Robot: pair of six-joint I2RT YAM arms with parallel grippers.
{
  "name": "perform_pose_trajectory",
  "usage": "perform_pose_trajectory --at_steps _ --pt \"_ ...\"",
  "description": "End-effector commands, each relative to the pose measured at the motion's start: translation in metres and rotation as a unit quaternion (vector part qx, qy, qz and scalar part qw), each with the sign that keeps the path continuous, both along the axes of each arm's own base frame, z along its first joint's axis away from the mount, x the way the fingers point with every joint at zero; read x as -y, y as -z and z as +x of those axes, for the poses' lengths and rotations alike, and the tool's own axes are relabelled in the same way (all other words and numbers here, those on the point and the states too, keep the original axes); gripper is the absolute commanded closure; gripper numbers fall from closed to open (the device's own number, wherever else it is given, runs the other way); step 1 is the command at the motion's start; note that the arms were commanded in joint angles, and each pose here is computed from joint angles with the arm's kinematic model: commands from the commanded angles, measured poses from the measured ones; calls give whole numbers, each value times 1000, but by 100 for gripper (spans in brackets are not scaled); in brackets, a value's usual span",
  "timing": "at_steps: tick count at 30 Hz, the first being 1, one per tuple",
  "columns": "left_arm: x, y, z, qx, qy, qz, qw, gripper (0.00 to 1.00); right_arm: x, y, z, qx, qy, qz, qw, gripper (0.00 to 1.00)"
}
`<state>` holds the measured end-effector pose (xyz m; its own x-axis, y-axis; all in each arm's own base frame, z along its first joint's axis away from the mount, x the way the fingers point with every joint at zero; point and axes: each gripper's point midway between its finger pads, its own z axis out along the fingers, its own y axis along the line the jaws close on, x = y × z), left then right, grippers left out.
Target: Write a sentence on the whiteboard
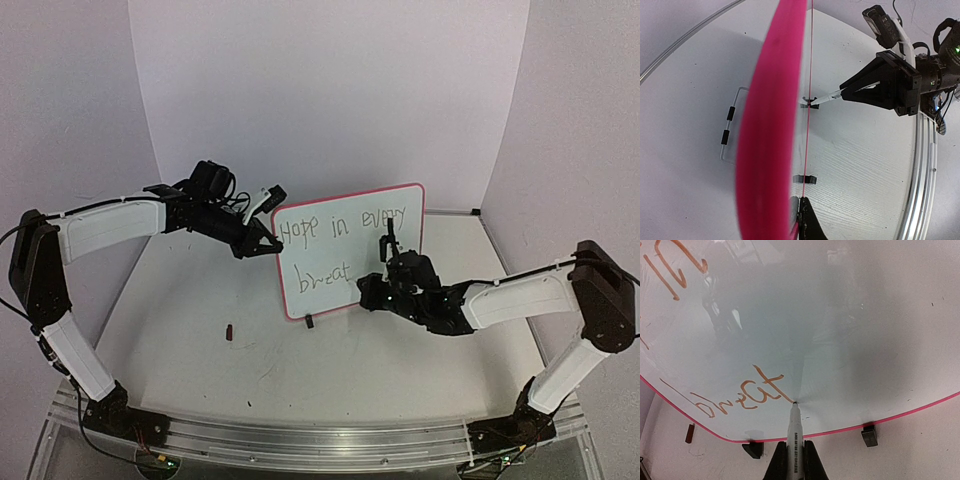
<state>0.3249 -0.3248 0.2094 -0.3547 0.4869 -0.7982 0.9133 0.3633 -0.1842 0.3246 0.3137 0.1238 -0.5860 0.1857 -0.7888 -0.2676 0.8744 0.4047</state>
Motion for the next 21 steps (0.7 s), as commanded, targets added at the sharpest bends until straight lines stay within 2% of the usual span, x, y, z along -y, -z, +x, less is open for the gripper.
perform_pose_trajectory --at_steps 1,12,21 --pt "-13 16 -2 6 -10 48 999 100 14 -26 6 34 26 8 999 100" --pt "-14 17 -2 5 -11 49 999 100 9 -68 0 71 -7 34 997 100" --pt "-13 18 -2 3 -10 49 999 100 -1 -79 9 82 -8 29 996 100"
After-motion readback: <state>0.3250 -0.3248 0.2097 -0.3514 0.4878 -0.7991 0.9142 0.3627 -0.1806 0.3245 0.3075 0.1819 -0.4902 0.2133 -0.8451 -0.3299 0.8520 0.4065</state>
